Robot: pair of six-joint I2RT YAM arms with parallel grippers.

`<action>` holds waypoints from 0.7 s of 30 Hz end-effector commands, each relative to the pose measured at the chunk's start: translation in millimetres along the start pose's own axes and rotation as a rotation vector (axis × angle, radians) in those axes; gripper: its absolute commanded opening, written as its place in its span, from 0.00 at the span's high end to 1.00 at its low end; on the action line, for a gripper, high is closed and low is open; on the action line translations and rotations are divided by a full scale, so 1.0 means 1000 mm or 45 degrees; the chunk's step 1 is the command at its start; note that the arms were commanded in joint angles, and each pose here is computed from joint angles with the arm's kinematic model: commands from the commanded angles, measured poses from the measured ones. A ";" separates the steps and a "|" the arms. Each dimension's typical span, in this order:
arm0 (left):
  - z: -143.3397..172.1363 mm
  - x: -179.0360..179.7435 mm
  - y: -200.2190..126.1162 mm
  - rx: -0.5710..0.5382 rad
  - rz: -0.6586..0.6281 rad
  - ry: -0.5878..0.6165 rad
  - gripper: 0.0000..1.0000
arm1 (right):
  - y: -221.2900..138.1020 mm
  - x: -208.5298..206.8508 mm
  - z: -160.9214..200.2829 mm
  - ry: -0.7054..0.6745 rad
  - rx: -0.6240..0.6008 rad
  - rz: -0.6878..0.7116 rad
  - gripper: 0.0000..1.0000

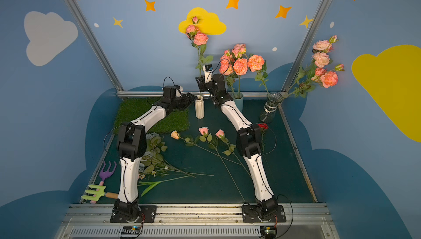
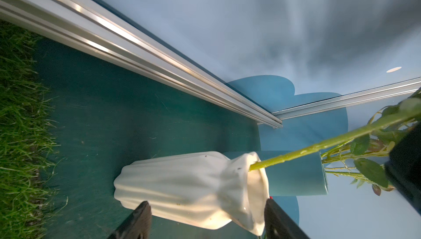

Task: Place the pink flowers into the vase
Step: Place the flower in the vase.

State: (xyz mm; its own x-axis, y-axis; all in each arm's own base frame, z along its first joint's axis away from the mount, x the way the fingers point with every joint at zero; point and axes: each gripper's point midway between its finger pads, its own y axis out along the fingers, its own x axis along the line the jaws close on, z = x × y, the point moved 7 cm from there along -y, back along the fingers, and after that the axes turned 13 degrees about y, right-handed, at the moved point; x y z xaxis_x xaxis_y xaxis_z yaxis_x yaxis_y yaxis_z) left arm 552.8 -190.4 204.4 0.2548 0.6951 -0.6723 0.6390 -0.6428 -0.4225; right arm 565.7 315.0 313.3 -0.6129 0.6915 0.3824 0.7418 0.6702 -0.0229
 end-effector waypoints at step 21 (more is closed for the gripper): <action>0.008 0.004 -0.001 0.002 -0.029 -0.018 0.22 | -0.071 0.042 -0.035 0.010 0.034 0.169 0.40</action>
State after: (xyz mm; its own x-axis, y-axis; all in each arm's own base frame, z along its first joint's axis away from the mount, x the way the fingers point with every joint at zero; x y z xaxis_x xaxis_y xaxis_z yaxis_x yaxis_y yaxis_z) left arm 554.8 -191.4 196.5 0.2459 0.6866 -0.6842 0.6430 -0.6438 -0.4149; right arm 518.5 295.8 332.6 -0.5326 0.7541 0.3843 0.7850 0.6099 -0.1089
